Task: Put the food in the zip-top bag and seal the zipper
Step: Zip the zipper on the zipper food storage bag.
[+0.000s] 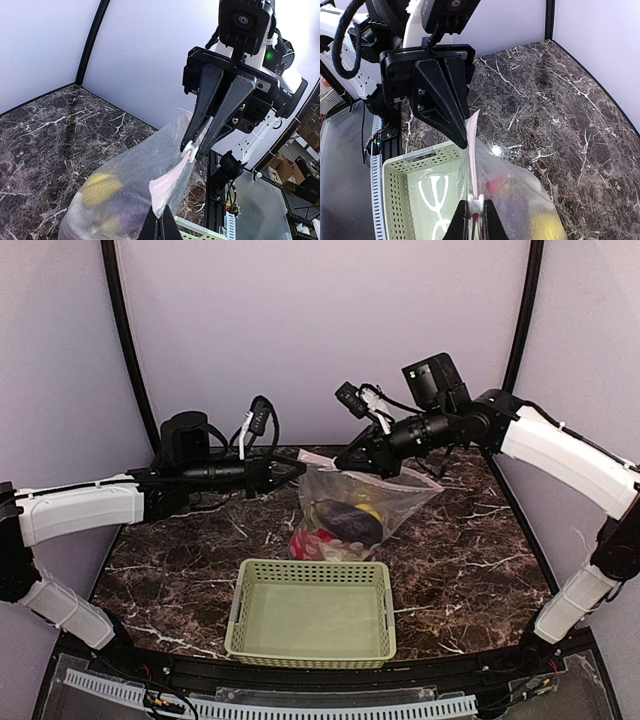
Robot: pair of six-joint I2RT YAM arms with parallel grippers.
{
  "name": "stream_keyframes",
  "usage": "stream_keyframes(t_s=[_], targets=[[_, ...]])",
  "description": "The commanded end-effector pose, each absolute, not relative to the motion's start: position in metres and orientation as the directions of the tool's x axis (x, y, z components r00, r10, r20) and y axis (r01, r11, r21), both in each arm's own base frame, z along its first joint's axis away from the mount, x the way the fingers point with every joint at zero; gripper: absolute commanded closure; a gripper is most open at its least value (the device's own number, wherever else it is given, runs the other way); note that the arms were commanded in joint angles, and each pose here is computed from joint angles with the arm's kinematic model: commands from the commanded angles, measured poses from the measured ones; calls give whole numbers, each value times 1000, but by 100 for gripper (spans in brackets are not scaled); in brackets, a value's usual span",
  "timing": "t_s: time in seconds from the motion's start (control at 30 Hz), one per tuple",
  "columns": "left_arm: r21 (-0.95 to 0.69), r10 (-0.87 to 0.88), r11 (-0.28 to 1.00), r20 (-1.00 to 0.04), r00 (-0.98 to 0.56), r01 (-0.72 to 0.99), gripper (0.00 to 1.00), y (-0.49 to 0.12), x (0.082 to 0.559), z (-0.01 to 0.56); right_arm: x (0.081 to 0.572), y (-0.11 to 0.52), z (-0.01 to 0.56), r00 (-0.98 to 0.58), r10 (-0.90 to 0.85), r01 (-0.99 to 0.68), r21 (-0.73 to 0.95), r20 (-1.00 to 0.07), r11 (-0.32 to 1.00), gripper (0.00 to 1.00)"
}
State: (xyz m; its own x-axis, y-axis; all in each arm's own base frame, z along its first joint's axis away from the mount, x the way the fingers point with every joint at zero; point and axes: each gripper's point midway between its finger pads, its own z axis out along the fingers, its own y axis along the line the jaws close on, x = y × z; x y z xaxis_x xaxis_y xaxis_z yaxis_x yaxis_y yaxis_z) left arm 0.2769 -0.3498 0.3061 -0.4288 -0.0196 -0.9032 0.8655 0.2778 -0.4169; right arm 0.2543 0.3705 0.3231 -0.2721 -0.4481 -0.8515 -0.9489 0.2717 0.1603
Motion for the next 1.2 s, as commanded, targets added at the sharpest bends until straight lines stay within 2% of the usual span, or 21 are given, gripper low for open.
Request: stream_keyframes(t_s=[0.0, 0.73, 0.8, 0.9, 1.03, 1.07, 1.1, 1.17], targets=[[-421, -83, 404, -901, -426, 812, 99, -320, 299, 311, 255, 343, 321, -324, -464, -923, 167, -824, 347, 100], [-451, -152, 488, -887, -437, 747, 99, -288, 313, 307, 256, 340, 304, -357, -486, -911, 182, -798, 371, 100], [-452, -158, 474, -888, -431, 756, 99, -288, 312, 310, 255, 341, 303, -360, -486, -911, 189, -796, 366, 100], [-451, -141, 387, -891, -432, 804, 97, -298, 301, 318, 251, 347, 304, -364, -482, -918, 220, -797, 329, 100], [-449, -106, 248, -894, -436, 859, 79, -314, 289, 332, 249, 357, 301, -374, -481, -921, 259, -793, 290, 100], [-445, -96, 217, -895, -435, 869, 69, -318, 287, 336, 249, 359, 301, -374, -481, -922, 264, -793, 283, 100], [-446, -92, 205, -895, -436, 871, 63, -319, 287, 338, 249, 360, 300, -375, -481, -922, 268, -792, 278, 100], [-439, -77, 184, -898, -432, 879, 42, -323, 287, 342, 249, 361, 302, -373, -476, -923, 270, -796, 273, 100]])
